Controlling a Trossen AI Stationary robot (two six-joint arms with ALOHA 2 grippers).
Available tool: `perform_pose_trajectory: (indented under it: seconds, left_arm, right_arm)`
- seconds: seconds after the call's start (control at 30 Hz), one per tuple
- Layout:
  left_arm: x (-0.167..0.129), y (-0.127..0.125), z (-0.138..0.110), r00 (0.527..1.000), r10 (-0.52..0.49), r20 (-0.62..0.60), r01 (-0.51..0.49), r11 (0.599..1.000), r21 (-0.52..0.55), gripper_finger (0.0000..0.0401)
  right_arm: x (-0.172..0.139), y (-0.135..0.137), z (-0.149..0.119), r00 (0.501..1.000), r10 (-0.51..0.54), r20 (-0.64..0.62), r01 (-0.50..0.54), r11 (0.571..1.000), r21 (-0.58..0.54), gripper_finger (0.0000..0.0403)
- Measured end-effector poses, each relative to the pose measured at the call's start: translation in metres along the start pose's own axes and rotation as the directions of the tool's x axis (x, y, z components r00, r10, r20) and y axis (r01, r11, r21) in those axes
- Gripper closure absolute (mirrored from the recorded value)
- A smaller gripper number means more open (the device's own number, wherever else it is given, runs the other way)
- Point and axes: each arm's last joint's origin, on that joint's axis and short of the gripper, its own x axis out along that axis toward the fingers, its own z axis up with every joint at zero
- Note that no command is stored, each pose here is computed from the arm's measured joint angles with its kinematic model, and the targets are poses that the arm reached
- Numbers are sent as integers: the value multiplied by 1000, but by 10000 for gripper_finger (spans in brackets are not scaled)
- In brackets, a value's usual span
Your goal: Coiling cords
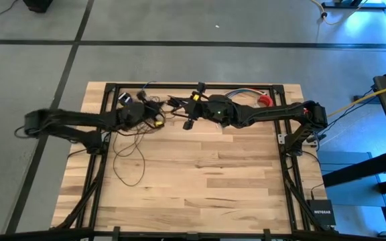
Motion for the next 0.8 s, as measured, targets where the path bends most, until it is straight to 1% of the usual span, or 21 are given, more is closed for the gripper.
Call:
perform_pose_trajectory:
  seconds: [0.1, 0.23, 0.3, 0.37, 0.43, 0.57, 0.67, 0.73, 0.8]
  left_arm:
    - [-22, 22, 11, 996, 53, 73, -51, 998, -36, 397]
    - [-56, 49, 26, 964, 131, 230, -99, 984, -146, 399]
    - [-69, 58, 31, 943, 145, 301, -88, 977, -194, 398]
    - [-76, 62, 33, 927, 120, 355, -47, 977, -209, 399]
    - [-79, 63, 35, 915, 103, 391, -15, 975, -222, 400]
    - [-80, 64, 37, 905, 114, 409, -24, 975, -219, 399]
    - [-79, 66, 41, 884, 139, 446, -28, 969, -247, 400]
    - [-79, 67, 47, 863, 121, 490, 15, 965, -264, 399]
    - [-77, 65, 53, 842, 61, 536, 93, 962, -255, 398]
  right_arm:
    - [0, 1, -1, 1000, 10, -7, -11, 1000, -4, 397]
    - [1, -1, -4, 1000, 15, -26, -15, 1000, -12, 397]
    - [2, -3, -5, 1000, 23, -20, -23, 1000, -11, 397]
    - [4, -3, -5, 1000, 22, -9, -22, 1000, -7, 397]
    - [5, -4, -7, 1000, 21, -16, -21, 1000, -8, 397]
    - [5, -3, -9, 999, 20, -32, -20, 1000, -12, 397]
    - [5, -3, -9, 999, 31, -23, -31, 999, -11, 397]
    - [9, -3, -12, 999, 30, -19, -31, 1000, -8, 397]
    - [13, -4, -17, 999, 25, -34, -25, 1000, -9, 397]
